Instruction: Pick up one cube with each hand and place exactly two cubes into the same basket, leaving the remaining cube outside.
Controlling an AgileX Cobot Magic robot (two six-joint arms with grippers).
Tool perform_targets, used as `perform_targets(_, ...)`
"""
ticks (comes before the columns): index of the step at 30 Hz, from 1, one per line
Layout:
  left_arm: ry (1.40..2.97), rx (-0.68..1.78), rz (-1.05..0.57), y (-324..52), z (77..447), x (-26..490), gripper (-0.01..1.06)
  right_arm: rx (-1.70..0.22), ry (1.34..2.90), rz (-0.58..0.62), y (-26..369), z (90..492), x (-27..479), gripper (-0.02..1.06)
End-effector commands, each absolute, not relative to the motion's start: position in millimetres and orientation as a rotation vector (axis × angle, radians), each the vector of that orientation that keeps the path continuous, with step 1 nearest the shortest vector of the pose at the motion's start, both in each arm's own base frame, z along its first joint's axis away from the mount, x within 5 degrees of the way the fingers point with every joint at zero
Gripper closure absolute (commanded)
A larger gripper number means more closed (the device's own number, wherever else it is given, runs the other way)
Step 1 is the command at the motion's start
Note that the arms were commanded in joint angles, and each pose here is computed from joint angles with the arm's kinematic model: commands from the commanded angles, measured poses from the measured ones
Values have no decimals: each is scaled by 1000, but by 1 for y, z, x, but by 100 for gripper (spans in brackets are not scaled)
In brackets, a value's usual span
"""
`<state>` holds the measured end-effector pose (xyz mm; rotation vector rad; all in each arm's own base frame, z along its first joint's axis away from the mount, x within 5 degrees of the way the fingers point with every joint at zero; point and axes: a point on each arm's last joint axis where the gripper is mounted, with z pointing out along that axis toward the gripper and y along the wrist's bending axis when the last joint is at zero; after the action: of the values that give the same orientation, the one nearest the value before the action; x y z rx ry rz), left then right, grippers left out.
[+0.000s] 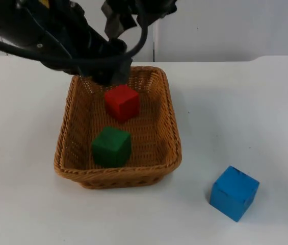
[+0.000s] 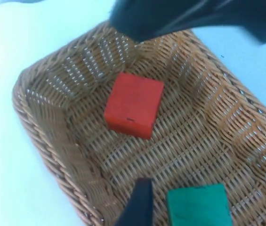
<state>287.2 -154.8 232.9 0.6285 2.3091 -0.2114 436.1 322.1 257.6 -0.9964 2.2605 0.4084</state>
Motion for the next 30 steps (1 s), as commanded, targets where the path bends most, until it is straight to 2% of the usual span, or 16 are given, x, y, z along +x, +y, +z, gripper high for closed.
perform_targets(1,2299,638,-208,-154,240,284,25,-1015,2253,409,319,277,428,35)
perform_targets(10,2277,633,-209,-148,261,273,25,-1037,2269,412,307,316,409,35)
perform_targets(18,2234,611,-222,-142,281,262,25,-1015,2291,421,302,323,402,35)
perform_targets(30,2209,592,-239,-135,296,249,25,-927,2193,410,274,330,368,35)
